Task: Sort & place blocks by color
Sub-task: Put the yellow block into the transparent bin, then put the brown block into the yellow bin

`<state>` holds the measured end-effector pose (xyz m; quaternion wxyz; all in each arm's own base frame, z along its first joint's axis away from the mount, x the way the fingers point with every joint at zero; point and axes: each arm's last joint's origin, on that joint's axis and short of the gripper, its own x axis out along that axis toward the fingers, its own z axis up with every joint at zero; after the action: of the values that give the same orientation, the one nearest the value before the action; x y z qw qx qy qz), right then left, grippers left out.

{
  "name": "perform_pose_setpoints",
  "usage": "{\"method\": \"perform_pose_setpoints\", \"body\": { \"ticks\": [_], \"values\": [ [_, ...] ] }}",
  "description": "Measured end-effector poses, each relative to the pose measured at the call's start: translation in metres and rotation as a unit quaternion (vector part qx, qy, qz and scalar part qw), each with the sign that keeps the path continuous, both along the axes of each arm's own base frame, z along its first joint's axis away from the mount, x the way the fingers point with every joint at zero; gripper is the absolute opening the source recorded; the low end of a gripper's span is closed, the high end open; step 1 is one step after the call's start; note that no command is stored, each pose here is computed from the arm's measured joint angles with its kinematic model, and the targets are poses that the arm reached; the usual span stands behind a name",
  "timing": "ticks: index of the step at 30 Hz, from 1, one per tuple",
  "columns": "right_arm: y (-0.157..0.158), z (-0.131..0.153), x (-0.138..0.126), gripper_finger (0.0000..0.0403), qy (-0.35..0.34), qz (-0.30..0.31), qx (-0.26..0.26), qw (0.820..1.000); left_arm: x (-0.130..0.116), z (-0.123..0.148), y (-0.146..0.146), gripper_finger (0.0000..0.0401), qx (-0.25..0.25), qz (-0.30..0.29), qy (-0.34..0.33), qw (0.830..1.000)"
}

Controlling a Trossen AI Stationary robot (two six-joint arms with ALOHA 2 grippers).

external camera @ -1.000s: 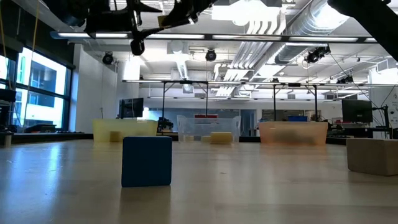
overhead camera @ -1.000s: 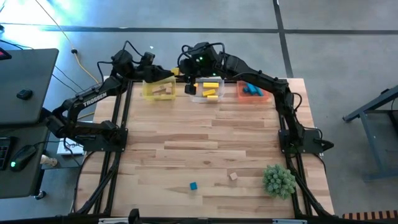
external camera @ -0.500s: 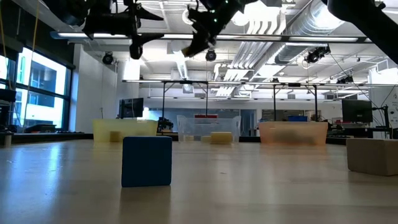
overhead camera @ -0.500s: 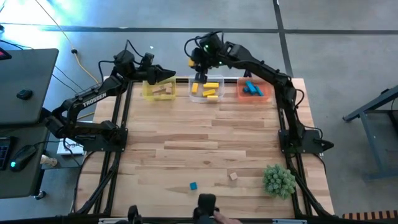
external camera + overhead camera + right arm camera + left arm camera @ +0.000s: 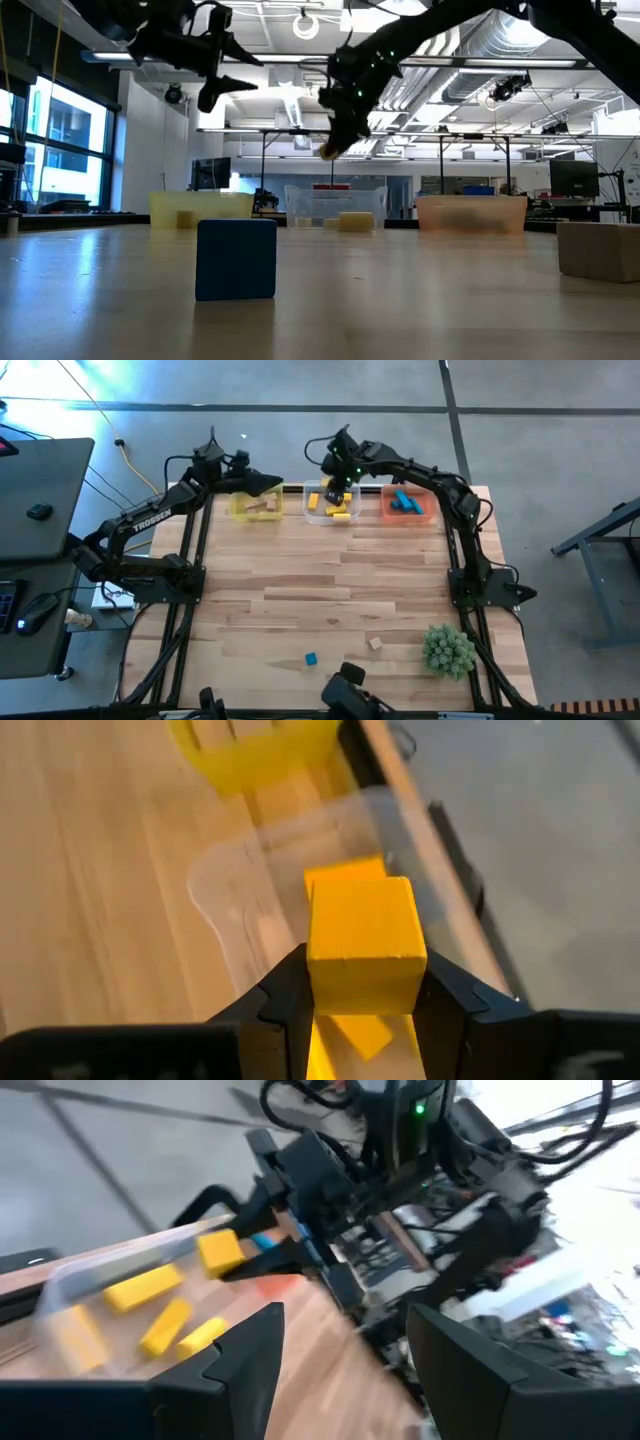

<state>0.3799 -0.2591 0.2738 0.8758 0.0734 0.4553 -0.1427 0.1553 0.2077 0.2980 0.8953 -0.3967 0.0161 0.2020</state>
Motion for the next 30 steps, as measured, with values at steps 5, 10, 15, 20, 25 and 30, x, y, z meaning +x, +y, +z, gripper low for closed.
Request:
{"method": "perform_pose_setpoints", "body": {
  "ticks": [5, 10, 15, 20, 25, 30],
  "values": [
    [0.002, -0.037, -0.003, 0.0107, 0.019, -0.022, 0.03, 0.999, 0.002, -0.009, -0.003, 0.0202, -0.006, 0.022, 0.049, 0.999],
    [0.005, -0.064, -0.007, 0.0107, 0.024, -0.052, 0.058, 0.997, 0.005, -0.013, -0.006, 0.0202, 0.007, 0.027, 0.078, 0.997],
    [0.008, -0.078, -0.011, 0.0107, 0.038, -0.095, 0.072, 0.992, 0.008, -0.014, -0.01, 0.0202, 0.021, 0.013, 0.09, 0.996],
    [0.01, -0.081, -0.011, 0.0137, 0.057, -0.148, 0.049, 0.986, 0.013, -0.015, -0.015, 0.0202, 0.04, -0.008, 0.102, 0.994],
    [0.016, -0.081, -0.007, 0.019, 0.054, -0.167, 0.059, 0.983, 0.017, -0.02, -0.02, 0.0202, 0.049, -0.032, 0.127, 0.99],
    [0.023, -0.077, -0.003, 0.0225, 0.055, -0.191, 0.074, 0.977, 0.016, -0.026, -0.024, 0.0202, 0.049, -0.052, 0.161, 0.984]
  ]
}}
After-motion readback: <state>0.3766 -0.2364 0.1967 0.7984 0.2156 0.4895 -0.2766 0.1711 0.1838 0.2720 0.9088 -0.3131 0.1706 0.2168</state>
